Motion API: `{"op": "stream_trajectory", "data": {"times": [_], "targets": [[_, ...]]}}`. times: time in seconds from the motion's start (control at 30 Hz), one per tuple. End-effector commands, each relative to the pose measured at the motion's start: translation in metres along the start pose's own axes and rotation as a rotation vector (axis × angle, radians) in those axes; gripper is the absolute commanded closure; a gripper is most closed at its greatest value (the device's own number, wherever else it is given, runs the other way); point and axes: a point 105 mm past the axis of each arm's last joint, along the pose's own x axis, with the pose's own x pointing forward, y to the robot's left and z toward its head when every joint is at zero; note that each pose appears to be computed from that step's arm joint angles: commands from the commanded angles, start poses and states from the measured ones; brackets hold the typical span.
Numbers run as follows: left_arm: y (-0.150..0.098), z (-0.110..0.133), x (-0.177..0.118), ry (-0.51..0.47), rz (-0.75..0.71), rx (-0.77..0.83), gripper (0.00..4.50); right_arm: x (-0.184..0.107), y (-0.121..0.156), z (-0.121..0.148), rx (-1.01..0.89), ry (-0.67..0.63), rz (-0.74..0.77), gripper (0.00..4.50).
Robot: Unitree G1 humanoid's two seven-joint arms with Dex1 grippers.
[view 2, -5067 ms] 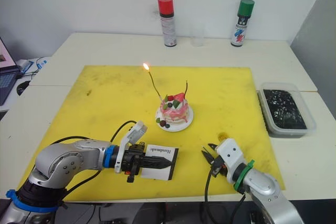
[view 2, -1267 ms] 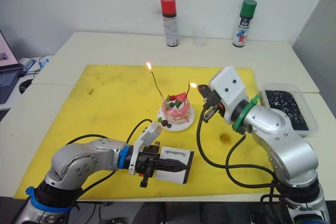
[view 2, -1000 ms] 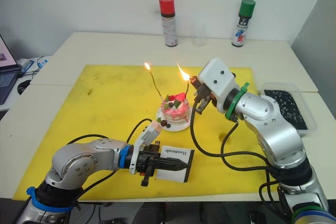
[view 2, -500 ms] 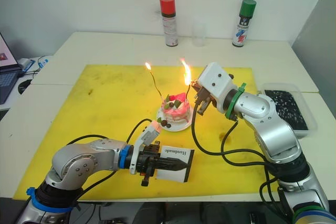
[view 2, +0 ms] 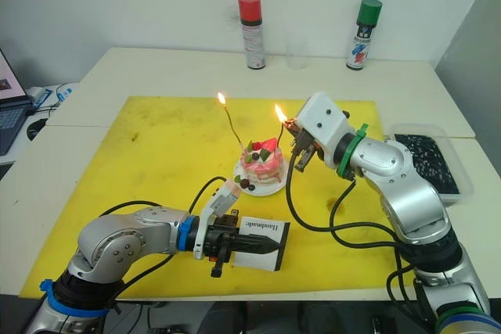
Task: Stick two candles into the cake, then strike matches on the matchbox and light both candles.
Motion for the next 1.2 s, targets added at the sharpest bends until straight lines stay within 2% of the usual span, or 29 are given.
{"op": "stream_trajectory", "data": {"times": [0.03, 0.67, 0.83, 0.97, 1.13, 1.2], "targets": [[-0.004, 0.004, 0.0, -0.012, -0.014, 0.024, 4.5, -0.007, -0.007, 0.02, -0.046, -0.058, -0.034, 4.48], [-0.003, 0.003, 0.001, -0.01, -0.017, 0.025, 4.5, -0.009, -0.005, 0.014, -0.039, -0.033, -0.017, 4.48], [-0.003, 0.0, 0.001, -0.007, -0.017, 0.014, 4.5, -0.033, -0.034, 0.005, 0.032, -0.003, -0.158, 4.48], [-0.002, -0.004, 0.003, -0.006, -0.008, 0.003, 4.5, -0.068, -0.06, -0.025, 0.156, 0.088, -0.342, 4.48], [0.0, -0.005, 0.008, -0.017, -0.008, -0.01, 4.5, -0.132, -0.097, -0.081, 0.333, 0.222, -0.71, 4.48], [0.0, -0.005, 0.01, -0.02, -0.011, -0.014, 4.5, -0.152, -0.103, -0.101, 0.392, 0.261, -0.824, 4.48]]}}
